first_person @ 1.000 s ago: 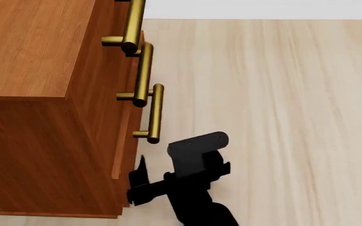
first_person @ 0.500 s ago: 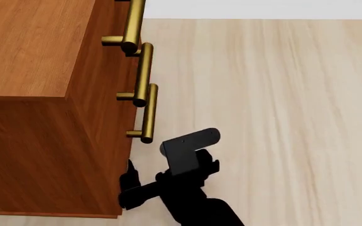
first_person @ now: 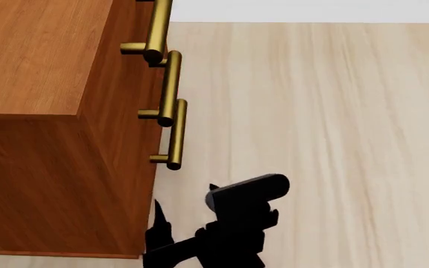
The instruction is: Close the bottom drawer of the cabinet and open the top drawer.
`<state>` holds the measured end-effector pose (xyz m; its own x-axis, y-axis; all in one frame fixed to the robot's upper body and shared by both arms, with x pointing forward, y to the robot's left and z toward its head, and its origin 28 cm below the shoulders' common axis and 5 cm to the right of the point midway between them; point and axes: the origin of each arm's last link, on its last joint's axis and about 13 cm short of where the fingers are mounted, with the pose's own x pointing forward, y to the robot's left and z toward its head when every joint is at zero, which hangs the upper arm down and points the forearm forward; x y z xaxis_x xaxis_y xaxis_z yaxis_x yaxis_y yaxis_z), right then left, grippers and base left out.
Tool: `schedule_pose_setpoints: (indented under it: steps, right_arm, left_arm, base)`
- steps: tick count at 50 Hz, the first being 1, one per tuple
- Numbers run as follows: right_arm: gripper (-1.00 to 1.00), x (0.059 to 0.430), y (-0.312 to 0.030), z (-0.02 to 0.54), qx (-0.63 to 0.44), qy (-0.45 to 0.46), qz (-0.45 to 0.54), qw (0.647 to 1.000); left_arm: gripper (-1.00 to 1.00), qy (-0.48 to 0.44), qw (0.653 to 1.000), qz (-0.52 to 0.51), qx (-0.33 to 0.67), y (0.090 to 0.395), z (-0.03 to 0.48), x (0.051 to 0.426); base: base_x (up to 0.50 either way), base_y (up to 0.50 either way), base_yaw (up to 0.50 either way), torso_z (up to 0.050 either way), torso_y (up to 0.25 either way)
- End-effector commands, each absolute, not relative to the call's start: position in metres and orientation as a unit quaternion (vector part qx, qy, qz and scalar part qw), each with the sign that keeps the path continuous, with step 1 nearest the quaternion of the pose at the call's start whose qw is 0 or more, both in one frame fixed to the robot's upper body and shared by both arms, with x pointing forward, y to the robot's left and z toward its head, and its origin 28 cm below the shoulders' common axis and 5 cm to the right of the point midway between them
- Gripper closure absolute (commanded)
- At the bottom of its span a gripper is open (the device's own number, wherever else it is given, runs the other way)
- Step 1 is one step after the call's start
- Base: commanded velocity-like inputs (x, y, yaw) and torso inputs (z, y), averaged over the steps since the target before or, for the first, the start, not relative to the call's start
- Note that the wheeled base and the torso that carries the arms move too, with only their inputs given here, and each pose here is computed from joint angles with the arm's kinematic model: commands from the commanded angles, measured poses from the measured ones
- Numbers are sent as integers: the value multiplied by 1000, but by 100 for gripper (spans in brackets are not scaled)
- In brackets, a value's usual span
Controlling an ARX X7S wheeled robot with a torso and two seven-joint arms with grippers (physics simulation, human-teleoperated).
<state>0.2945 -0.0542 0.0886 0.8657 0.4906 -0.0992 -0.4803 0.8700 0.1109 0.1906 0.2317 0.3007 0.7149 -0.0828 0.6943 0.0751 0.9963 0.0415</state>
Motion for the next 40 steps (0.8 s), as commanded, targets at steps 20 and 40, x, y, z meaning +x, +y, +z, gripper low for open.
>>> schedule_pose_setpoints:
  steps: [20,40]
  right_arm:
    - [-100,259,-85,136,219,20,145,965]
    - [-100,259,-88,199,362,-33,130,923]
  left_arm:
    - [-100,-378,924,-53,5,227,303,193]
    - [-100,-379,924,-58,9,224,306,193]
  base:
    - [0,0,0,0,0]
    - [0,0,0,0,0]
